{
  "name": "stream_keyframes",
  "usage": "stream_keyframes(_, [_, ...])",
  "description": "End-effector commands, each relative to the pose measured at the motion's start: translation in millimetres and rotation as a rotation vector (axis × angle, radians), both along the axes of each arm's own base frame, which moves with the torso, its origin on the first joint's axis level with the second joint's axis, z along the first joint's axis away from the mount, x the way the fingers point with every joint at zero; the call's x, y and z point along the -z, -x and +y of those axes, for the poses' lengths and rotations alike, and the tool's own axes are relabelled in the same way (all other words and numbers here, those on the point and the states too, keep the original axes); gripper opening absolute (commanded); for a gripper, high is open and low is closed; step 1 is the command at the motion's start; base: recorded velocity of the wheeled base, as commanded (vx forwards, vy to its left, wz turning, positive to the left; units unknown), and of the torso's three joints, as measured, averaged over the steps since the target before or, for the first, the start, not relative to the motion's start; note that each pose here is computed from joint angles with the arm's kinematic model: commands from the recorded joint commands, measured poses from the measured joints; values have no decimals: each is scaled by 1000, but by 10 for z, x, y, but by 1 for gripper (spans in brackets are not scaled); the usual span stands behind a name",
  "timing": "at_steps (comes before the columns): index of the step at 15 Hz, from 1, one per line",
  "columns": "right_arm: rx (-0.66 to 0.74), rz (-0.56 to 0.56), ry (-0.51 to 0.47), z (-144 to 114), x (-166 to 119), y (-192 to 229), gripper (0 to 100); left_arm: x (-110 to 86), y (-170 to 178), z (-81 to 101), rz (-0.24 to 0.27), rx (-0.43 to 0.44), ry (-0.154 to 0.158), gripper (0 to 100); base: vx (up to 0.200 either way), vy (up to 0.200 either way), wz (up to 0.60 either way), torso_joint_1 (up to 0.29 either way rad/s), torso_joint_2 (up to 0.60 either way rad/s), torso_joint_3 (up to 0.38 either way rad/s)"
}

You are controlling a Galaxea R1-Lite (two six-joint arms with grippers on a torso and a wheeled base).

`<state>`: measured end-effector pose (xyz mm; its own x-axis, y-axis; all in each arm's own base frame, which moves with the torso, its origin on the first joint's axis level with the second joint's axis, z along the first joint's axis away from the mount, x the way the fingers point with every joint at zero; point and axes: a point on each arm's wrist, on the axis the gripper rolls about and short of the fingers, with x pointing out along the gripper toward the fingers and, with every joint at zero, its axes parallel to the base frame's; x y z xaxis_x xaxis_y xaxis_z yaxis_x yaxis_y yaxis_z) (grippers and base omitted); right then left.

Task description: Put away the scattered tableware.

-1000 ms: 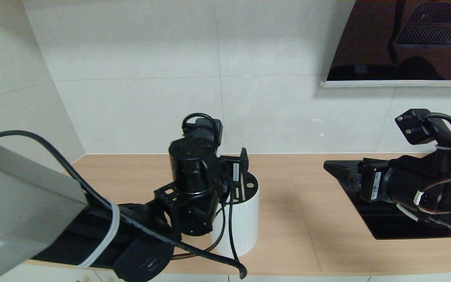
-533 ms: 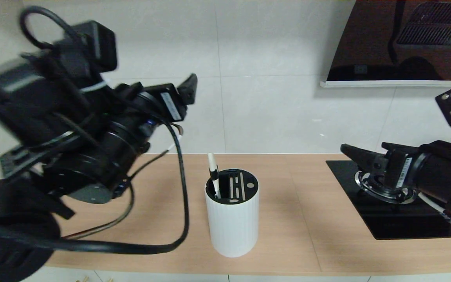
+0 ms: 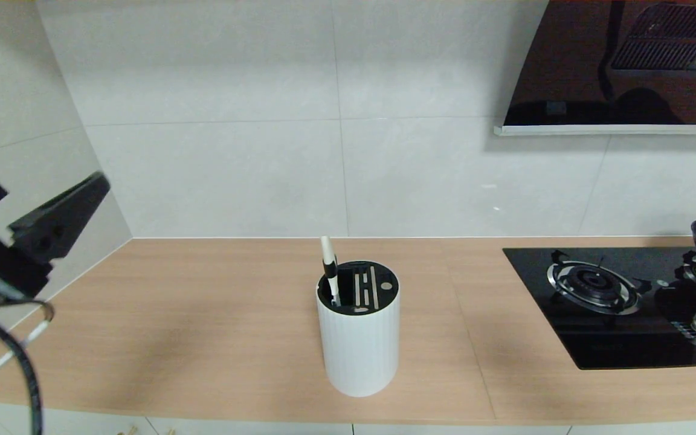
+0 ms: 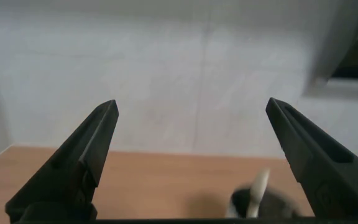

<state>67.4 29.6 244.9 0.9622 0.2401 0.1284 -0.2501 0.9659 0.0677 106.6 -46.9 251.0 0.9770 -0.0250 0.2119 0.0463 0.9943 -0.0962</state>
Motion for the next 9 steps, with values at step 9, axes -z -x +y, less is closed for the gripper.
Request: stream_keyframes(9, [361,-31,-7,-433,722,1216,100,753,1547,584,-26,-300,-24,100,0,0,0,0,0,0])
